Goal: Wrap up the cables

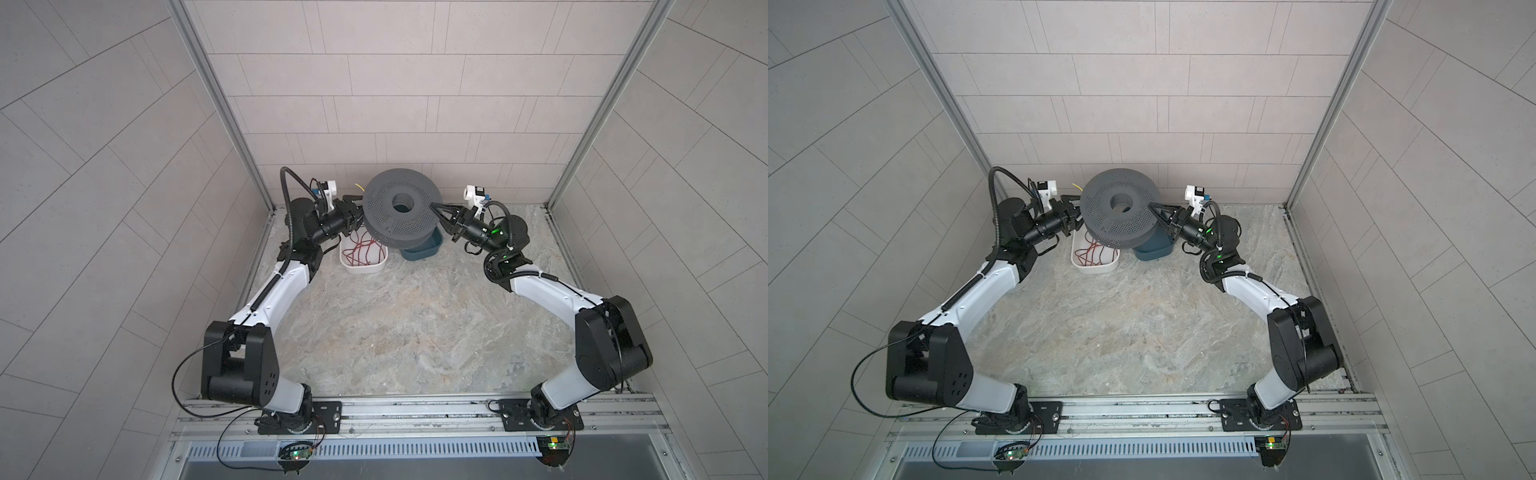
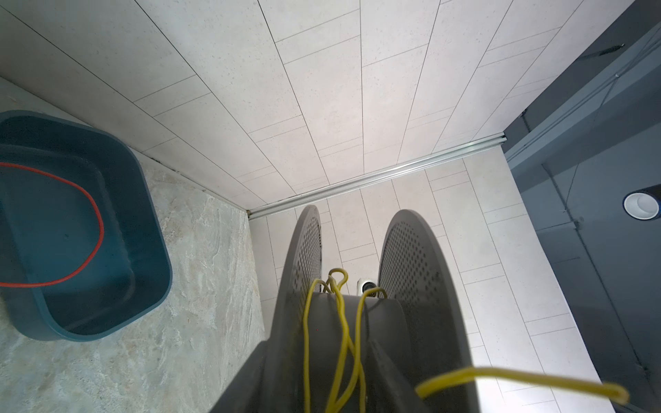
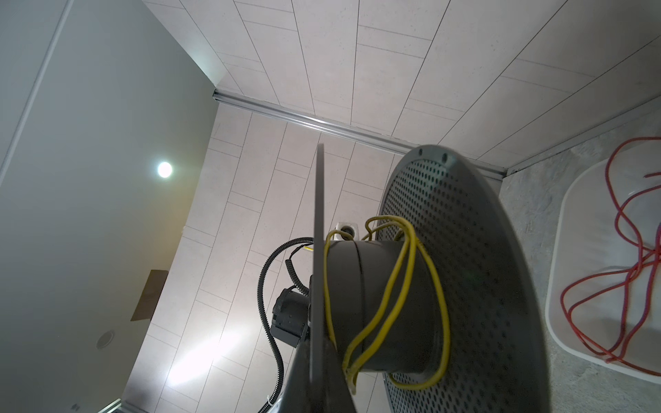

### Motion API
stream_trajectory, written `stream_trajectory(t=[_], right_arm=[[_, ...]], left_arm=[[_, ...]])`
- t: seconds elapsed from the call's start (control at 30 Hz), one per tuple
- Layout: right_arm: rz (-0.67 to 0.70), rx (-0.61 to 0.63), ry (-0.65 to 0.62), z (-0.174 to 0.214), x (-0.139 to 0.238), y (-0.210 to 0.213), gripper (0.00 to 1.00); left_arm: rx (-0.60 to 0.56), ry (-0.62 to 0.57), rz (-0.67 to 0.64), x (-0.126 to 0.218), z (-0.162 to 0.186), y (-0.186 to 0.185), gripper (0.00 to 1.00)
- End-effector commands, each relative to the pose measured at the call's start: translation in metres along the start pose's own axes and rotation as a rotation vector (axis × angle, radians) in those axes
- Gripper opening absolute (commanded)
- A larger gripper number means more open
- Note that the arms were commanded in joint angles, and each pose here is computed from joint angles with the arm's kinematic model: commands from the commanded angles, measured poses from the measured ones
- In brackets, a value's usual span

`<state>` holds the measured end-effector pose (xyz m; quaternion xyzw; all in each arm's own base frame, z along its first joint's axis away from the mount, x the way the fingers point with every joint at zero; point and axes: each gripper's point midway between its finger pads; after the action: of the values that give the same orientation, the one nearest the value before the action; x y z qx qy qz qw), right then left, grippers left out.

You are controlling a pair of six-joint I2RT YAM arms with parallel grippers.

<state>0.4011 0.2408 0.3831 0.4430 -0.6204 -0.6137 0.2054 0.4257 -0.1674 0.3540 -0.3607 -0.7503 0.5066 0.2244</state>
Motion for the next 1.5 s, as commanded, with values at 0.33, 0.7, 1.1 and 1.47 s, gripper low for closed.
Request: stream_trajectory(t=[0.33,0.7,1.1,1.47], right_arm=[[-0.046,0.012,-0.151,-0.032,0.029,0.021,0.0],[0.01,0.014,-0.228,-0.049,0.075,0.002,0.0],[0.04,-0.001,-0.306,-0.051,0.147,-0.039,0.0],[0.101,-0.029,-0.313,-0.05,0.184,-0.084,0.0]], left_arm=[[0.016,0.036,-0.046,0.007,0.011,0.026,0.67],[0.009,0.058,-0.089,0.015,0.015,0.033,0.7],[-0.058,0.087,-0.14,0.025,0.022,0.025,0.79],[-0.097,0.088,-0.18,0.034,0.027,0.024,0.82]])
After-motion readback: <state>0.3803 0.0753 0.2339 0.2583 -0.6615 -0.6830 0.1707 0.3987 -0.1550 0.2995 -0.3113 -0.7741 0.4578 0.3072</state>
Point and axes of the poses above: each gripper's point midway between its finger pads, its own x axis back along the fingers, its own y axis along the line the jaws close on, z = x × y, and after that the axes turned 4 degrees about -x, right-handed
